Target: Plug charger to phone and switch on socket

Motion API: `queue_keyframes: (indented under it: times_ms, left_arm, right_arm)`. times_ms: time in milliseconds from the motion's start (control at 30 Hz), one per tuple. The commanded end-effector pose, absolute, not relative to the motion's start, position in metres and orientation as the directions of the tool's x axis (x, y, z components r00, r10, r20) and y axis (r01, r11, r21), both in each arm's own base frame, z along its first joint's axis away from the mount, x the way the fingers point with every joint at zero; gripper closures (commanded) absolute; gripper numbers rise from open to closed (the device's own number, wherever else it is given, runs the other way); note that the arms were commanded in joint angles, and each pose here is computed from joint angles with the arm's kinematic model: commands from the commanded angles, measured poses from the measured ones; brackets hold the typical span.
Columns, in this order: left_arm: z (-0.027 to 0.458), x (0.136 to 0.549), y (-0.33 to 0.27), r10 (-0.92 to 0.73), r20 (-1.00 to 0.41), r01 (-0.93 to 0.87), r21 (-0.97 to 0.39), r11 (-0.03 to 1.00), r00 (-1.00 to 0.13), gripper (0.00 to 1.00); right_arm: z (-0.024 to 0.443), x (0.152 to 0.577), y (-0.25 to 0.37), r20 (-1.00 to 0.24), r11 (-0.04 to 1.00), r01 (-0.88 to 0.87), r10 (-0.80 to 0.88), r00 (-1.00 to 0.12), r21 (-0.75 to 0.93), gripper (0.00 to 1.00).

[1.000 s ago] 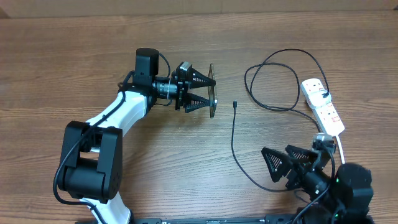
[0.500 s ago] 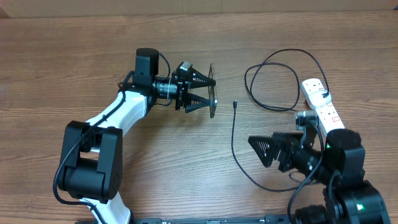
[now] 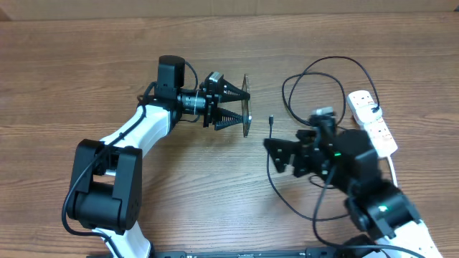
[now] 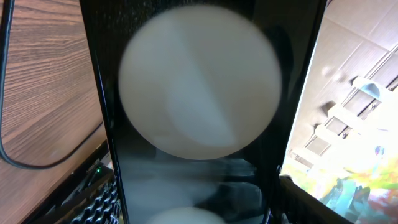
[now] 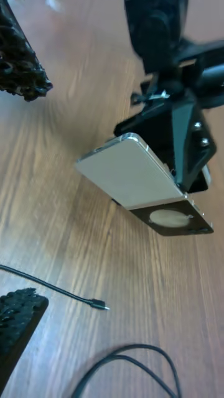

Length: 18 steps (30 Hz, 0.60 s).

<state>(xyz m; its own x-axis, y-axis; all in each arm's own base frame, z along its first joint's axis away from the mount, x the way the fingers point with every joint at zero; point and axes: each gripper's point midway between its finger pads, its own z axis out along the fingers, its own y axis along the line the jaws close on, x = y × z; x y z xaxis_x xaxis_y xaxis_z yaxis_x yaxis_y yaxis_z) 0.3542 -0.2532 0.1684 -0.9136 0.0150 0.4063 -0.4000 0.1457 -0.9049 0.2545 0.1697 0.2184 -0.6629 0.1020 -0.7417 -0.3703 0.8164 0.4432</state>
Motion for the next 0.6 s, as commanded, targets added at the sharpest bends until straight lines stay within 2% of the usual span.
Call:
queue_keyframes:
  times_ms: [0, 367, 567]
  left_arm:
    - [0.172, 0.349, -0.257, 0.062, 0.406, -0.396, -0.908, 0.137, -0.912, 0.71]
    - [0.172, 0.349, -0.257, 0.061, 0.407, -0.396, -0.908, 0.137, -0.912, 0.71]
    - [0.172, 0.349, -0.257, 0.061, 0.407, -0.396, -0.908, 0.137, -0.912, 0.71]
  right_arm:
    - [0.229, 0.273, 0.168, -0.825, 0.908, -0.29, 0.099, -0.556, 0.304, 0.0]
    - [0.215, 0.29, 0.216, -0.908, 0.973, -0.191, 0.042, -0.418, 0.133, 0.0]
    - [0.203, 0.306, 0.227, -0.919, 0.981, -0.154, 0.046, -0.391, 0.114, 0.06]
